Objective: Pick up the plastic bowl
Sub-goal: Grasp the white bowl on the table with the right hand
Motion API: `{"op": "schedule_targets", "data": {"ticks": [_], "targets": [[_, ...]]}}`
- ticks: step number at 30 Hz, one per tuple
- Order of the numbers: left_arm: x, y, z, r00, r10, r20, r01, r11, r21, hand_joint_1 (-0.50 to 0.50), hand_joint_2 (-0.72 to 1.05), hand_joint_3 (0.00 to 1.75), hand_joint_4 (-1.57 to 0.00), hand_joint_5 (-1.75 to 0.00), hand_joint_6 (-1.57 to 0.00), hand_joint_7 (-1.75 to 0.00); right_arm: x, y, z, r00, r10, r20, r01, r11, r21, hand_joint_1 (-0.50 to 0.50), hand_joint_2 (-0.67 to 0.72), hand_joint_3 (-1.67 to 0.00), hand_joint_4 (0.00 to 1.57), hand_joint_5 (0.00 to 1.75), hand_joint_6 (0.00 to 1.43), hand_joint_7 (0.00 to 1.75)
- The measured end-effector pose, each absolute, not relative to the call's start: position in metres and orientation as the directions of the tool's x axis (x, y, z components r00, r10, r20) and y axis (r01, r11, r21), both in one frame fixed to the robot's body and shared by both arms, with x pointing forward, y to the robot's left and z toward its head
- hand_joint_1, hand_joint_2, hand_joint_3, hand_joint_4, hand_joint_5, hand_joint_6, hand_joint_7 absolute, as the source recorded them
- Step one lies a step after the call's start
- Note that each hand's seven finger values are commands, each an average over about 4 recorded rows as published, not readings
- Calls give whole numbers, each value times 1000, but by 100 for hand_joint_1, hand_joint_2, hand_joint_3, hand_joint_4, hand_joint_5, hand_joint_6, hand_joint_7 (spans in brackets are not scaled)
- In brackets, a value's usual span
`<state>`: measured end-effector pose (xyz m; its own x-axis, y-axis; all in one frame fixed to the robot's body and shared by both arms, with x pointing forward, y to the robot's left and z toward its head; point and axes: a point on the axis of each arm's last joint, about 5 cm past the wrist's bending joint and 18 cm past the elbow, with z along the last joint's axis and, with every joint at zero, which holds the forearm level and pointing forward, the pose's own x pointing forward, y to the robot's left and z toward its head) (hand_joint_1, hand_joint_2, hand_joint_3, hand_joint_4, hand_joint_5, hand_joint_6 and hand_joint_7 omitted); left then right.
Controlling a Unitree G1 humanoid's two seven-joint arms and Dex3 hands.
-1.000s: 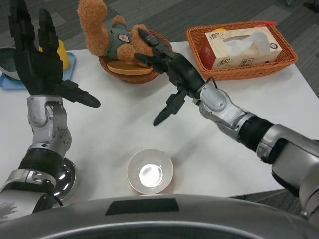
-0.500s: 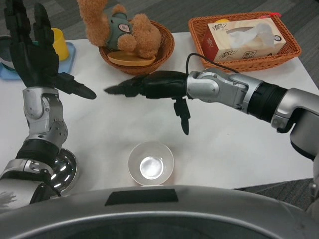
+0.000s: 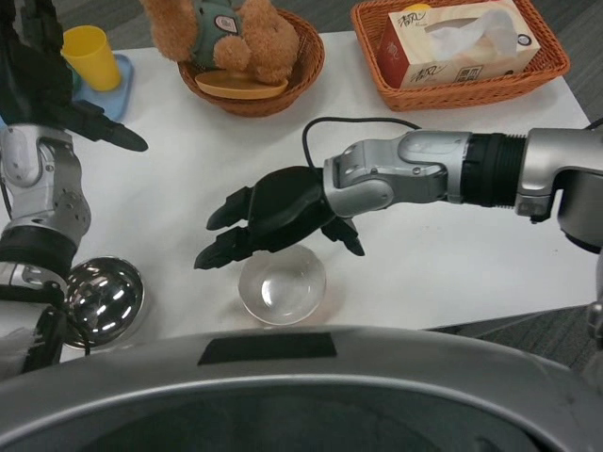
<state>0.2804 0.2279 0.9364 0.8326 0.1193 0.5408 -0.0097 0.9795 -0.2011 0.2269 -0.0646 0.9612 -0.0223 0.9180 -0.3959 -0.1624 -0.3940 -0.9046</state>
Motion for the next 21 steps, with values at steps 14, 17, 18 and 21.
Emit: {"op": "schedule_targets", "data": {"ticks": [14,17,18,21], "targets": [[279,255,938,848,162,505,-85,981,-172,-50,-64,0,0,0,0,0,225,-36,934,-4,887,-462,-68,-461,-885,-21,22,-16,3,0,3,14],[279,258,938,853,157,498,-89,984,-157,-50,-59,0,0,0,0,0,224,-37,928,-10,874,-486,-69,-486,-871,-23,25,-16,3,0,3,14],[278,259,938,854,154,497,-90,984,-151,-50,-59,0,0,0,0,0,223,-37,926,-17,868,-496,-69,-496,-866,-24,27,-16,3,0,3,14],[279,260,939,854,151,497,-90,985,-145,-50,-64,0,0,0,0,0,220,-38,923,-34,855,-518,-65,-519,-852,-25,31,-16,3,0,2,14]]}}
